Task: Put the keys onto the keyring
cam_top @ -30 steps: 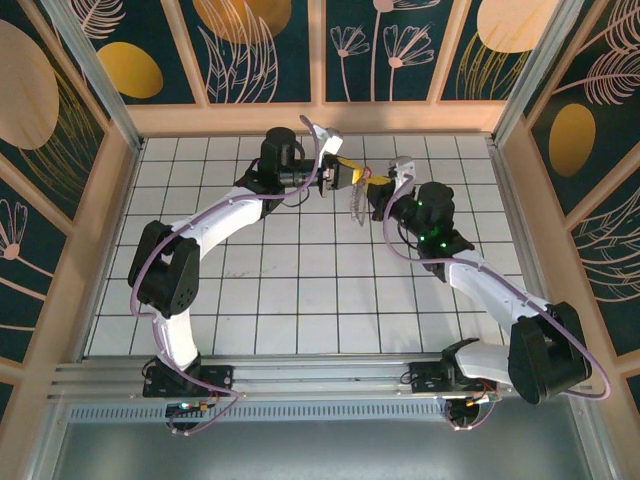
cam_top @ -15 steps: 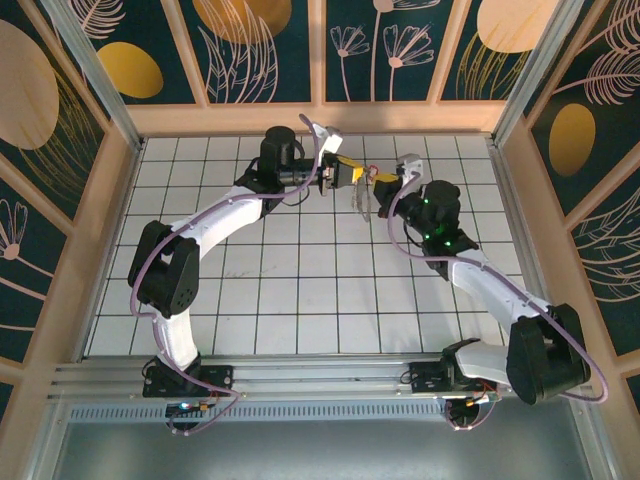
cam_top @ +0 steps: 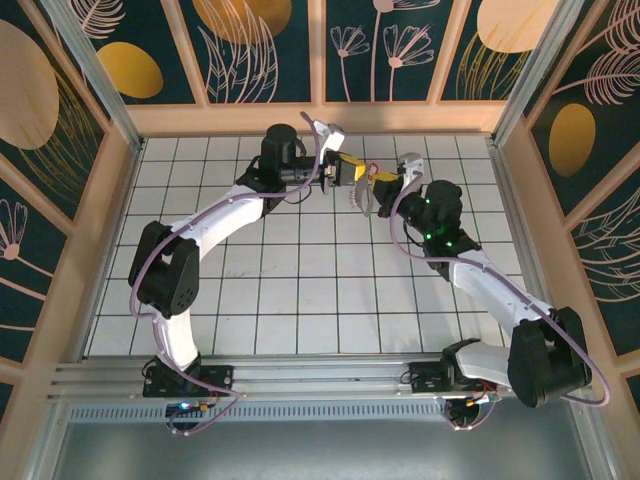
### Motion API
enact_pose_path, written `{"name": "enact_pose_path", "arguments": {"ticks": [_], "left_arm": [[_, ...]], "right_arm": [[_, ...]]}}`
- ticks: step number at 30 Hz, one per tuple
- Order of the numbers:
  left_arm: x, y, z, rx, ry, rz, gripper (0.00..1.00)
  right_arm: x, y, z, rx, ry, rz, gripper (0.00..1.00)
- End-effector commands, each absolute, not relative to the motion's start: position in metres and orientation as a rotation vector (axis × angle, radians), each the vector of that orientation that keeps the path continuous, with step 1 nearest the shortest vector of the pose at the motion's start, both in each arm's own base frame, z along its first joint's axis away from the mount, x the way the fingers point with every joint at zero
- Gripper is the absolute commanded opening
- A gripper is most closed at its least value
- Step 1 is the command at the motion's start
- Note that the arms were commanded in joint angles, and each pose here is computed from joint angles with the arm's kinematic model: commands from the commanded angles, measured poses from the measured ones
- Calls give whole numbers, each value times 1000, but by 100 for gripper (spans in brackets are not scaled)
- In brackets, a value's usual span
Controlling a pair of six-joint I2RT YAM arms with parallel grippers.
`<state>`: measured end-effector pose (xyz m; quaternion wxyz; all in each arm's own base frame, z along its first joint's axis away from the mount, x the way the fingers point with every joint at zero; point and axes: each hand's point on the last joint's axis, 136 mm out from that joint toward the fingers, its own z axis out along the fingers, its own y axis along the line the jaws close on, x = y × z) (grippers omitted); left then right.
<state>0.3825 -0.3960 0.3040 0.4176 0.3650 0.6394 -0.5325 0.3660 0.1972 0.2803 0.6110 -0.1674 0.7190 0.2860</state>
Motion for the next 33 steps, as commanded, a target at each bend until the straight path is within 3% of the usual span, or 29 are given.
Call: {"name": "enact_pose_path", "arguments": {"ticks": [1, 29, 33], "left_arm": [[382, -395, 323, 929, 1546, -1342, 0], [381, -395, 313, 921, 1560, -1351, 0], [383, -394, 312, 899, 1563, -1345, 16]], "right_arm": [[370, 206, 305, -393, 1588, 671, 0], [380, 181, 318, -335, 1591, 615, 0], [384, 182, 320, -340, 1601, 609, 0]]}}
